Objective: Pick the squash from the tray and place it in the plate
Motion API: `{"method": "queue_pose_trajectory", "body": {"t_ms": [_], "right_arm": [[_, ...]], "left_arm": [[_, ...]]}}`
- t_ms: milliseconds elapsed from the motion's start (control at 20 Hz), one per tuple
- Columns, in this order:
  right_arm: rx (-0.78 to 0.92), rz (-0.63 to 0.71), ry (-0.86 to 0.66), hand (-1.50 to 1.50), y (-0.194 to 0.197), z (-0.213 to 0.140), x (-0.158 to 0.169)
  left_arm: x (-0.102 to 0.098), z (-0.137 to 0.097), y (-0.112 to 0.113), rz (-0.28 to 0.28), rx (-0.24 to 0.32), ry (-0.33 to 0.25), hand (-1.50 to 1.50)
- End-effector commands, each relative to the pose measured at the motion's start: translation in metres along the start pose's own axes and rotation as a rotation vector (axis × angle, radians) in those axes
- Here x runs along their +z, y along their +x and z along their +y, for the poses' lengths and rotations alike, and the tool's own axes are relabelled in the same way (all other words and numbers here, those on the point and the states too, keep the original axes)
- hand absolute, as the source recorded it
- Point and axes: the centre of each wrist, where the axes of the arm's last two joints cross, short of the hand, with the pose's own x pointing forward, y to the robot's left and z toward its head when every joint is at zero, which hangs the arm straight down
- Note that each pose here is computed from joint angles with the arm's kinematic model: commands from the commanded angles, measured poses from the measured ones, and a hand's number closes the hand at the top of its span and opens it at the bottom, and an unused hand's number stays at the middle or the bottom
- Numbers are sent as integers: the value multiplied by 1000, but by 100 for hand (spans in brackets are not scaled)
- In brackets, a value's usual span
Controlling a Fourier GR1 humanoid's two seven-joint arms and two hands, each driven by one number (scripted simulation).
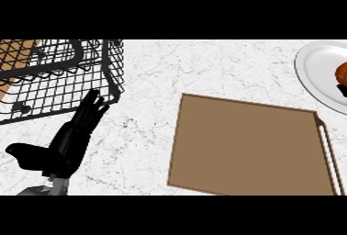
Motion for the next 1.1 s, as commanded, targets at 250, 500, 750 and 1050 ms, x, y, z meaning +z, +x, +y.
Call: {"method": "queue_pose_trajectory", "body": {"t_ms": [250,500,750,1050], "right_arm": [[69,96,234,-150,-26,8,-9],[-128,41,226,-150,-15,22,-23],[-326,7,113,-150,-17,13,-31],[-438,85,130,-150,-36,-13,-29]], "left_arm": [[12,-1,-44,266,-16,-17,0],[9,-8,-44,266,0,-9,0],[12,-2,-50,279,-9,20,0],[19,-8,-53,291,-8,31,0]]}}
